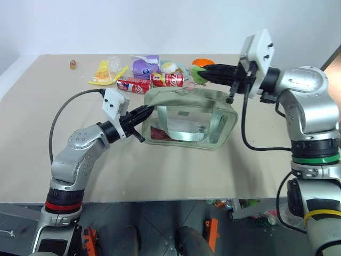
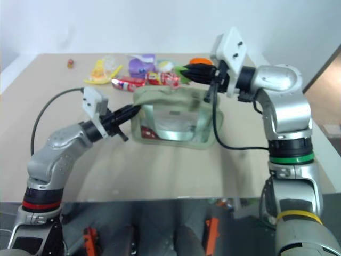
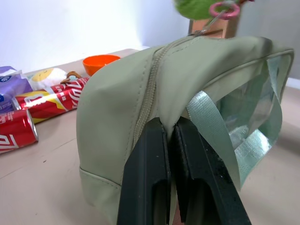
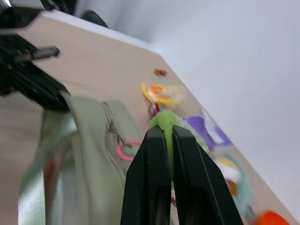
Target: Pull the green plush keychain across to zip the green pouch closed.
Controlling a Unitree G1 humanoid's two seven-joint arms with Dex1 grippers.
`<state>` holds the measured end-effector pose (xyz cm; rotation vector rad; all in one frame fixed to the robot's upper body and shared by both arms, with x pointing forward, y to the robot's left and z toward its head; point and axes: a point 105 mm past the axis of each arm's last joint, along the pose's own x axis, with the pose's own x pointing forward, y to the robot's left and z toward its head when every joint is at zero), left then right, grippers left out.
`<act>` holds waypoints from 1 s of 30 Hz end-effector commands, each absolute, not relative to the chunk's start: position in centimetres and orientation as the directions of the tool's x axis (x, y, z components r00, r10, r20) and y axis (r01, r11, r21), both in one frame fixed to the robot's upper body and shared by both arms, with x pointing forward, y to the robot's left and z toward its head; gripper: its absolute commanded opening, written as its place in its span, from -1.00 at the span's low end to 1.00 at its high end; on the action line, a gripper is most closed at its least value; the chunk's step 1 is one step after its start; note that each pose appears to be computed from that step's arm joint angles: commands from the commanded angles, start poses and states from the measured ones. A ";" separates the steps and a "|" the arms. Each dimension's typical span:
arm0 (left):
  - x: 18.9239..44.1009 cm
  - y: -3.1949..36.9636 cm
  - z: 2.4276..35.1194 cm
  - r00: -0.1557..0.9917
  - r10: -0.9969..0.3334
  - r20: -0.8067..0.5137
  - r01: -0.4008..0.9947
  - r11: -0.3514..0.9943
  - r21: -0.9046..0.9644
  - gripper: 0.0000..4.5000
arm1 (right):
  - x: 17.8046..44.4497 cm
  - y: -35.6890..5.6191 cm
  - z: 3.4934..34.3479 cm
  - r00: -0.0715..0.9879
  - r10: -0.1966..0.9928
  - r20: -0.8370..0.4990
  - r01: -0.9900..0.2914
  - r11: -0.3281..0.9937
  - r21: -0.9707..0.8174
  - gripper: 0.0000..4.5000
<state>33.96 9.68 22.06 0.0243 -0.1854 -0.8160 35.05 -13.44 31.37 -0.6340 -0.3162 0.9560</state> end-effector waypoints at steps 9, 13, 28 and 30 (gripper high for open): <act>34.4 11.8 23.3 0.747 -0.636 0.194 0.625 0.771 0.121 -1.00 | 34.7 -21.1 31.4 0.772 0.635 0.026 -0.458 0.585 -0.670 -0.98; 34.3 11.9 23.1 0.749 -0.635 0.187 0.624 0.772 0.123 -1.00 | 34.6 -21.9 30.7 0.793 0.609 -0.003 -0.453 0.586 -0.672 -0.98; 34.1 11.8 22.9 0.762 -0.620 0.187 0.609 0.784 0.120 -1.00 | 34.3 -25.1 24.8 0.920 0.386 -0.069 -0.339 0.695 -0.634 -0.98; 34.2 11.7 22.9 0.766 -0.615 0.187 0.603 0.789 0.123 -1.00 | 34.3 -22.7 22.0 0.893 0.436 -0.110 -0.409 0.688 -0.599 -0.98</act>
